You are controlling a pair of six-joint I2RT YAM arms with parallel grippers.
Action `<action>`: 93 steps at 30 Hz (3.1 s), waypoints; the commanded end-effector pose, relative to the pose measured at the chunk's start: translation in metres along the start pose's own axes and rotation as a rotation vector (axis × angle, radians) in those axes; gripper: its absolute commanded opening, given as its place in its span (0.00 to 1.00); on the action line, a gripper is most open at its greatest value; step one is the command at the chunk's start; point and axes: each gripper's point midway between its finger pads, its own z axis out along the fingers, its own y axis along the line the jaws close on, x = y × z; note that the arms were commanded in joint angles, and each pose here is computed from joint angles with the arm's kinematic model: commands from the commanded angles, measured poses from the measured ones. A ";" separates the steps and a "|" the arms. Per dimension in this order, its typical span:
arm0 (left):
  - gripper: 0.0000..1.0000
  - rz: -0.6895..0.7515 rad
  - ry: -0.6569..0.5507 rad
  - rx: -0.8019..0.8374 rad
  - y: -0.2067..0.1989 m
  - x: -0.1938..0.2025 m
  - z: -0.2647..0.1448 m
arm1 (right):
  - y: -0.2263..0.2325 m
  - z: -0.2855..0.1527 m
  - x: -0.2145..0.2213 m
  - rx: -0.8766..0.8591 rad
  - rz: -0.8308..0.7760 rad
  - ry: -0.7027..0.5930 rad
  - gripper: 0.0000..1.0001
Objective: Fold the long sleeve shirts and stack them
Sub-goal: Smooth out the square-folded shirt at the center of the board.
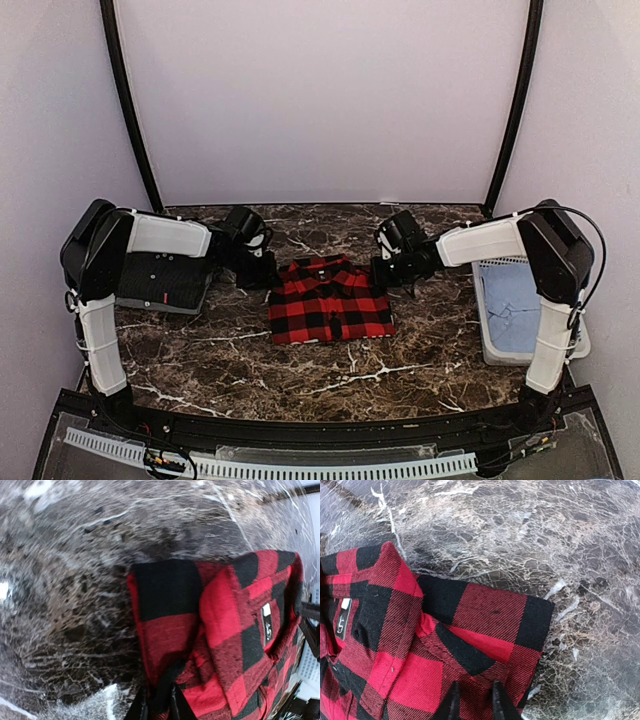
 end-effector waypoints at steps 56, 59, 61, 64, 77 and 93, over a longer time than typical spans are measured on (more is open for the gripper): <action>0.00 0.073 -0.044 0.114 -0.042 -0.019 -0.024 | 0.005 -0.020 -0.036 0.009 -0.006 -0.064 0.00; 0.00 0.078 -0.052 0.120 -0.044 -0.021 -0.026 | 0.010 -0.030 -0.040 -0.005 -0.008 -0.082 0.00; 0.00 0.077 -0.052 0.120 -0.044 -0.021 -0.025 | 0.008 -0.031 -0.040 0.004 -0.008 -0.085 0.00; 0.00 0.077 -0.051 0.122 -0.045 -0.020 -0.026 | 0.006 -0.033 -0.038 0.010 -0.008 -0.079 0.00; 0.00 0.108 -0.071 0.148 -0.057 -0.022 -0.032 | 0.006 -0.059 -0.045 0.007 0.007 -0.132 0.00; 0.00 0.186 -0.108 0.212 -0.079 -0.037 -0.022 | -0.017 -0.072 -0.033 0.104 0.039 -0.155 0.00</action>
